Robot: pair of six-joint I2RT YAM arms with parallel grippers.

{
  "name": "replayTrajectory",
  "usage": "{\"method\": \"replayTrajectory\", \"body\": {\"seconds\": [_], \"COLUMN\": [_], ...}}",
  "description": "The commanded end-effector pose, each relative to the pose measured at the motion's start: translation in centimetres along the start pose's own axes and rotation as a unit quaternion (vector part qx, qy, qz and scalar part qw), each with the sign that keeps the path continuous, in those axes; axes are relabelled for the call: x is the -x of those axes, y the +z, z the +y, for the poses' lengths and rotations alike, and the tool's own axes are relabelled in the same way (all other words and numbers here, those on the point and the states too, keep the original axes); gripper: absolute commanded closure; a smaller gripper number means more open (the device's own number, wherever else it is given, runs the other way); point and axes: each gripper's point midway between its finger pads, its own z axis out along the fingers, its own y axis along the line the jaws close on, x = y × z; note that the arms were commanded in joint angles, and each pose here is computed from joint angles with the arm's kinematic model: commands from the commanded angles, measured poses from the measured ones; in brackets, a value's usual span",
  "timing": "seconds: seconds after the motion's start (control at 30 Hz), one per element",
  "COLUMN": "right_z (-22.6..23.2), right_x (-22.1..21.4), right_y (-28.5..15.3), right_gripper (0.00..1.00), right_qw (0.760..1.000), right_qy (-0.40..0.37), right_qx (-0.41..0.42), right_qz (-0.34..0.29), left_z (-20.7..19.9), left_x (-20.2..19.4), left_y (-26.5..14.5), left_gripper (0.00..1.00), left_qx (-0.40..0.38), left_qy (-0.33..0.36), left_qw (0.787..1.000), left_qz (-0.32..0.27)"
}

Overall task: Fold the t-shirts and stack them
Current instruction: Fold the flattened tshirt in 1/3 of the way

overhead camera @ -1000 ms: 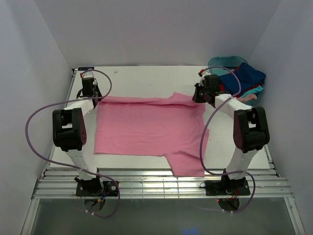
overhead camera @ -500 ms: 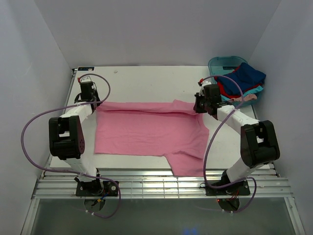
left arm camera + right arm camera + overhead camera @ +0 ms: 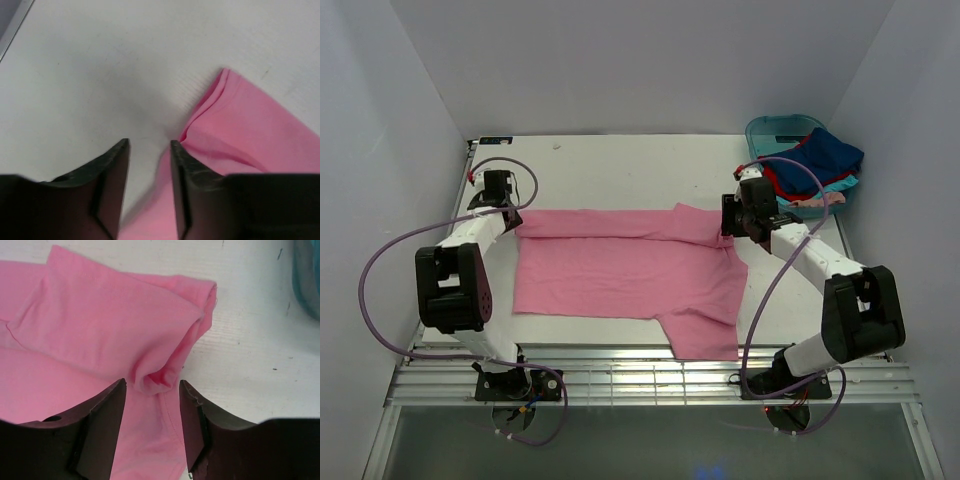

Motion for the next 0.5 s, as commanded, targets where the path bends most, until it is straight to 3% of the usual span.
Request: {"method": "replayTrajectory", "body": {"seconds": [0.0,0.1,0.2,0.47], "right_z": [-0.2,-0.1,0.3,0.1], "right_x": [2.9,3.3,3.6,3.6], "right_y": [0.2,2.1,3.5,7.1], "right_gripper": [0.47,0.5,0.52,0.55], "right_qw": [0.999,1.0,1.0,0.999], "right_qy": [-0.002,-0.004,-0.004,-0.016], "right_qx": [-0.015,-0.016,-0.013,-0.022], "right_qz": [-0.034,-0.016,-0.007,0.016], "left_z": [-1.4,-3.2,-4.5,-7.3], "left_x": [5.1,6.1,6.3,4.9], "left_y": [-2.3,-2.2,-1.4,1.7], "left_gripper": [0.56,0.78,0.9,0.97], "left_qx": [-0.026,-0.048,-0.057,-0.084], "left_qy": [-0.039,-0.037,-0.031,0.003], "left_qw": [0.997,0.996,0.996,0.996], "left_qz": [-0.056,-0.059,-0.054,-0.02]}}
